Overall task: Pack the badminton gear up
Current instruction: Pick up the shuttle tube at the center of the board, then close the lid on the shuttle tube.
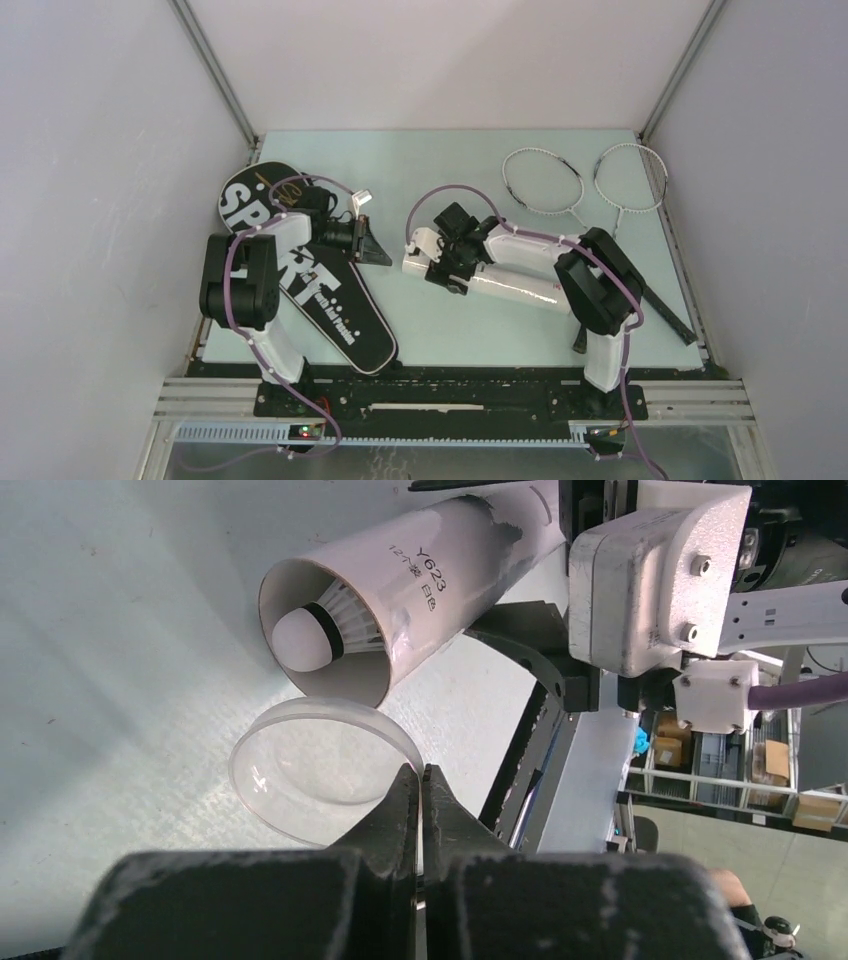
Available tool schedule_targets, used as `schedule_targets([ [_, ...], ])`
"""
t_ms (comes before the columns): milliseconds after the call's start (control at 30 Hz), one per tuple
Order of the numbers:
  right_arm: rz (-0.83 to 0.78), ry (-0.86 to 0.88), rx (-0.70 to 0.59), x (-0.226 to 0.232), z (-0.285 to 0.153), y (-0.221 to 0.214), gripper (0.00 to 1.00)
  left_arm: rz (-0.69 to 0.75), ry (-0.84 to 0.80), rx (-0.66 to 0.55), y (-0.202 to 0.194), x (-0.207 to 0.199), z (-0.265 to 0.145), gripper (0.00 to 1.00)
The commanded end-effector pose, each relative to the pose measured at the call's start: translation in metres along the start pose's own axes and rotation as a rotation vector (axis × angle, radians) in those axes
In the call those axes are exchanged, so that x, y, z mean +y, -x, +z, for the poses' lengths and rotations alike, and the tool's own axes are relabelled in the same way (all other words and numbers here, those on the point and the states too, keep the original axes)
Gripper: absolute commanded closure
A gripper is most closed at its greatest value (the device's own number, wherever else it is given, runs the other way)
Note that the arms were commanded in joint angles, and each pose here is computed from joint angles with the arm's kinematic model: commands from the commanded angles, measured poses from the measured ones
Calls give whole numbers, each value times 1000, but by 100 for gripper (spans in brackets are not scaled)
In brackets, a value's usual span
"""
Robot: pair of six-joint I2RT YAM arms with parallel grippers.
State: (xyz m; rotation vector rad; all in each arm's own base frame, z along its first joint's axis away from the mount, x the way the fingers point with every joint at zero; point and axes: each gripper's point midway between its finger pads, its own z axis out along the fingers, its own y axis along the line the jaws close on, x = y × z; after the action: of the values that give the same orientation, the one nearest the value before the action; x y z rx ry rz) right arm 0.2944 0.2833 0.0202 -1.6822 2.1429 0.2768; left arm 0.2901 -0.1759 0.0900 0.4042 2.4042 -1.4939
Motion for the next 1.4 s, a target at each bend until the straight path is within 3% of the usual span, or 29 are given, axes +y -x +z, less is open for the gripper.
schedule_targets([
  [0, -86, -112, -14, -20, 2, 14, 20, 70, -17, -19, 5, -5, -5, 100],
  [200, -148, -109, -127, -20, -28, 33, 42, 55, -129, -15, 1, -25, -11, 100],
  [300, -202, -126, -191, -16, -49, 42, 44, 12, -248, 44, -11, -49, -19, 100],
  [400, -222, -132, -228, -12, -67, 50, 48, 67, -352, 63, -7, -80, -33, 100],
  [900, -261, -152, -325, 2, -129, 64, 49, 177, -361, -1, 18, -143, -59, 100],
  [1367, -248, -120, -403, 14, -152, 78, 50, 205, -380, 8, 31, -155, -56, 100],
])
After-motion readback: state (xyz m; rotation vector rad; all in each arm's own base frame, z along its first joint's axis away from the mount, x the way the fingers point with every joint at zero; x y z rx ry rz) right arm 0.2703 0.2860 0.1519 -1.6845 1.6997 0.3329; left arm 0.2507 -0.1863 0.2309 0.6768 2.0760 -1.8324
